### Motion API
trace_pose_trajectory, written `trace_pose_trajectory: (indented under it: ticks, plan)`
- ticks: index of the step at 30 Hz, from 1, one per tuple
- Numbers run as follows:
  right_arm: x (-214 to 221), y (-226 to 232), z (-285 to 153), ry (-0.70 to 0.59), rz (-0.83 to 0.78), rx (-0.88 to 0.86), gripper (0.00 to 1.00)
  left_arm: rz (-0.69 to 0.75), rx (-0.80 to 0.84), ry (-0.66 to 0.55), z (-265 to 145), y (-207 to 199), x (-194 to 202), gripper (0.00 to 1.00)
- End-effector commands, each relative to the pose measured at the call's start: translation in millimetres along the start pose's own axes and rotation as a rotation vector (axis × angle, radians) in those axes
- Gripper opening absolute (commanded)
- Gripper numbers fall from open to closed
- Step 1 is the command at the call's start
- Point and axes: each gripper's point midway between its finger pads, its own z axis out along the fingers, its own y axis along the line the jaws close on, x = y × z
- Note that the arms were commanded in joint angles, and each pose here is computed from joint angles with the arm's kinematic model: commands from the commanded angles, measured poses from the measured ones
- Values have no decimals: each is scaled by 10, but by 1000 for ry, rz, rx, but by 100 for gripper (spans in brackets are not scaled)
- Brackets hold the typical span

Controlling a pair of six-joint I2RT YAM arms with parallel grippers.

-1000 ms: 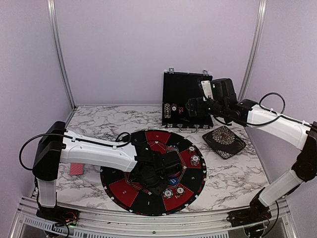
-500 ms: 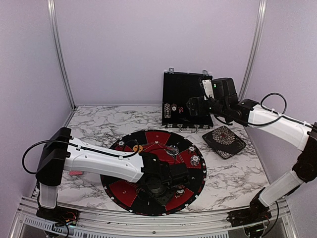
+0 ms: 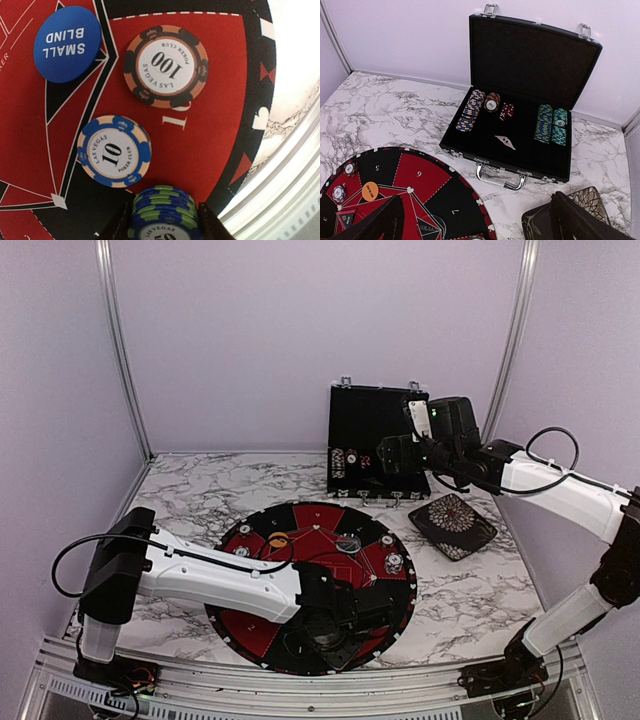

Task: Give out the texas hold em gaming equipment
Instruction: Place the poker chips pile at the small blind area.

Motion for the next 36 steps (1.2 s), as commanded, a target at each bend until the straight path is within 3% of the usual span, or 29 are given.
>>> trace_pose_trajectory:
  ticks: [1,16,36]
  plan:
    - [-130,-52,-91,-31,7,7,98,-5,16,7,38,-116,9,33]
    - [-144,-25,-107,-35,9,-9,99,-19,10,22,118,-147,48,34]
    - [-148,-20,-115,-35,8,-13,98,-19,9,24,117,-139,60,49]
